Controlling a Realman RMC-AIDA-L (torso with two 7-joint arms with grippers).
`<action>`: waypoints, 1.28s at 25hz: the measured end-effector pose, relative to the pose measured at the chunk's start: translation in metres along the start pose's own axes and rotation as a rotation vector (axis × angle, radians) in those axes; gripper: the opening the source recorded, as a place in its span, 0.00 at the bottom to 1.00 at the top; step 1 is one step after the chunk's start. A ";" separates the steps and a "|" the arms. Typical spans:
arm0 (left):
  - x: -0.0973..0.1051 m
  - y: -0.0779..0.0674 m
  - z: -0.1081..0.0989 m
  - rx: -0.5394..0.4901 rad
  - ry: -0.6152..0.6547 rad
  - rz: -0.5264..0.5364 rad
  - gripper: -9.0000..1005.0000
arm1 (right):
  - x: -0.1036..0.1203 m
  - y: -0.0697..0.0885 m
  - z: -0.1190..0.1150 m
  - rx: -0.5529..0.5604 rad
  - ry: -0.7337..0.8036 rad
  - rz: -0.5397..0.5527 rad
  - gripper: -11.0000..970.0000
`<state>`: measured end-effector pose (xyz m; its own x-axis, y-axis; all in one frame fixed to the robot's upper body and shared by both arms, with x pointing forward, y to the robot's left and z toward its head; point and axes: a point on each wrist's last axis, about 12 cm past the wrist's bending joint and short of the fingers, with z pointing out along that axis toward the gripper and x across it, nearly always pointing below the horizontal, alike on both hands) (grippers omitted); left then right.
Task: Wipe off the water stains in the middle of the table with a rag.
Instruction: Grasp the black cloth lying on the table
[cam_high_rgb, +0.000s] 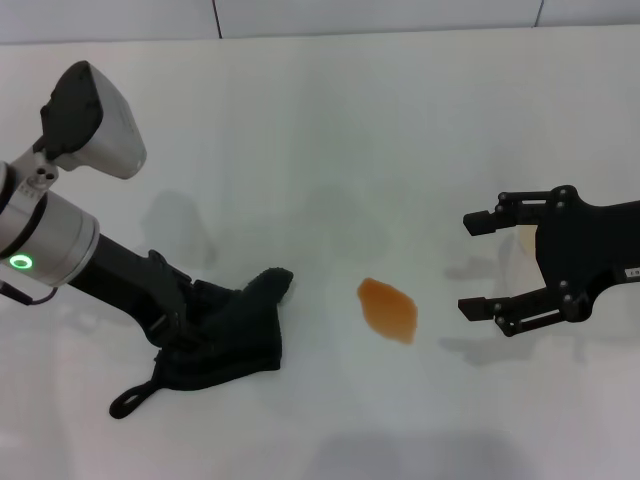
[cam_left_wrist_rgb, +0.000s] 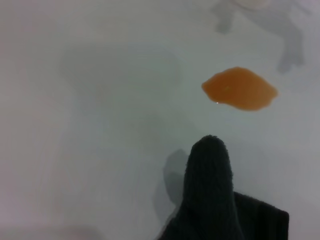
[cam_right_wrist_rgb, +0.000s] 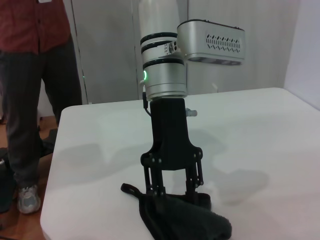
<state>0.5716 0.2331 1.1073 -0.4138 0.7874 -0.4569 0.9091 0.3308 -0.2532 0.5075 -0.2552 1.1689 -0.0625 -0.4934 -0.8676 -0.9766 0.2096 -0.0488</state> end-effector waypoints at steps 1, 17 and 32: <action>-0.001 0.000 0.000 0.000 0.000 0.001 0.61 | 0.000 0.000 0.000 0.000 0.000 0.000 0.88; -0.008 0.001 0.001 -0.013 -0.010 0.017 0.51 | -0.001 0.000 0.000 -0.001 0.000 -0.003 0.88; -0.011 0.004 0.005 -0.040 -0.021 0.025 0.45 | -0.002 0.000 0.000 0.000 -0.003 -0.008 0.88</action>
<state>0.5793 0.2230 1.1077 -0.3910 0.7850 -0.4805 0.9204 0.3318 -0.2069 0.5080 -0.2541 1.1708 -0.0546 -0.4928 -0.8684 -0.9770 0.2059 -0.0554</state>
